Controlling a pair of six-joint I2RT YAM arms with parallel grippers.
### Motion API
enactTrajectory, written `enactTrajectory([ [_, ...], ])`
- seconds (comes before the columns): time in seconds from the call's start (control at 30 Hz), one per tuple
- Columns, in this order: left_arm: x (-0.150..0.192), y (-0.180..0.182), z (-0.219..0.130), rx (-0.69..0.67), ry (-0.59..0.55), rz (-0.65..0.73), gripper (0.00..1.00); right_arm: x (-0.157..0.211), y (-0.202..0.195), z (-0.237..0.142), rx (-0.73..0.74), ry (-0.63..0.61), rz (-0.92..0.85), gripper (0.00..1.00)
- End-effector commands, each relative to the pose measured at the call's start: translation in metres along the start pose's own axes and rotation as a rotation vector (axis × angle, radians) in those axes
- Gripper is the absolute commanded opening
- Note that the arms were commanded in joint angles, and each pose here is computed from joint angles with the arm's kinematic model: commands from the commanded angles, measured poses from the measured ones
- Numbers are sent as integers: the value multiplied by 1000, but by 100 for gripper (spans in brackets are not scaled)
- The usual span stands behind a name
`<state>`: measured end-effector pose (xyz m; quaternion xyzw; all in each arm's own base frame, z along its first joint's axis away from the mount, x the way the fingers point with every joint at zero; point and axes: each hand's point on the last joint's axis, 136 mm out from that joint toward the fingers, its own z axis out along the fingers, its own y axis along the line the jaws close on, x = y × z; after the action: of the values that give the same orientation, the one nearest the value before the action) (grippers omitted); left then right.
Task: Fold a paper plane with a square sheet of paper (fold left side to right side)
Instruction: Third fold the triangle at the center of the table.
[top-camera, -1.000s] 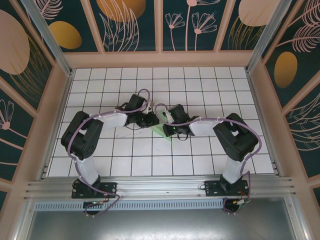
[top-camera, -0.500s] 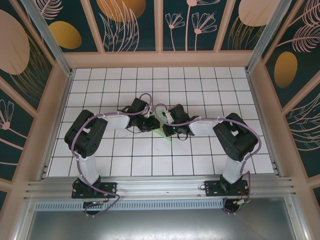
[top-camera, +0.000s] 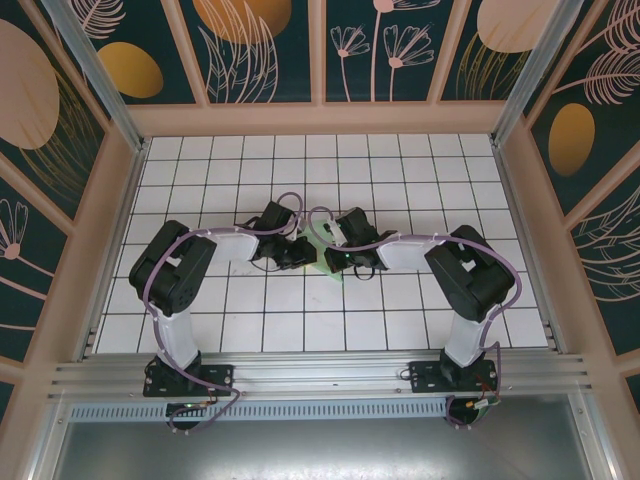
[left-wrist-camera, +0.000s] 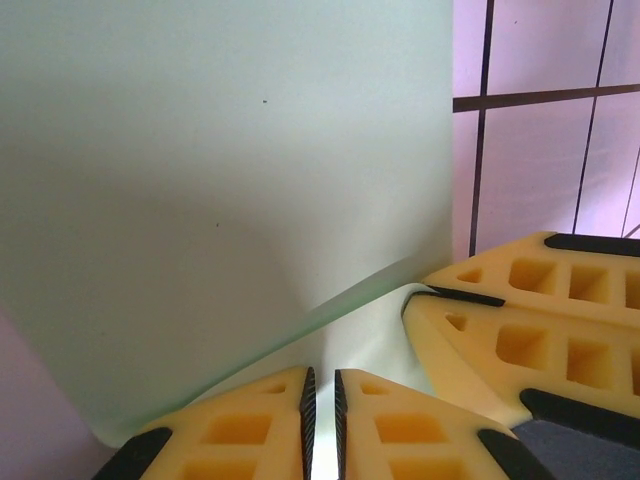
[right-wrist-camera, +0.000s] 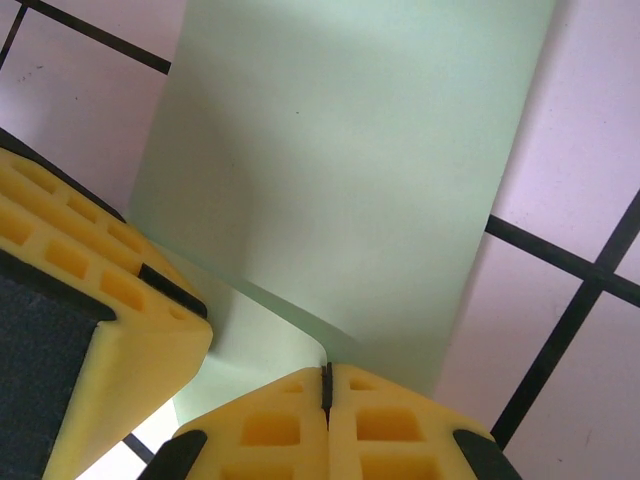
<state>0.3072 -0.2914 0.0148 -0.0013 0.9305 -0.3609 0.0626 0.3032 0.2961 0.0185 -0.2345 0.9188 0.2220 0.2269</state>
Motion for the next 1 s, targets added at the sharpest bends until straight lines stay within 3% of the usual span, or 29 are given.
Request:
enactTrajectory([
  [0.0,14,22,5,-76,29,-27,16,23,-5,10,19,91,2,0],
  [0.2,18,34,8,-119,37,-37,15,-2,0,1,7,40,16,0],
  [0.4,23,47,12,-158,49,-52,15,-38,-5,-25,38,-42,41,30],
  [0.57,22,49,14,-160,46,-56,14,-41,-9,-44,63,-48,57,43],
  [0.63,22,49,14,-161,47,-58,14,-40,-1,-54,25,-45,52,43],
  [0.83,19,47,13,-160,41,-52,14,-6,57,-66,-316,101,154,23],
  [0.97,18,46,13,-161,38,-52,14,17,60,-52,-366,199,257,15],
])
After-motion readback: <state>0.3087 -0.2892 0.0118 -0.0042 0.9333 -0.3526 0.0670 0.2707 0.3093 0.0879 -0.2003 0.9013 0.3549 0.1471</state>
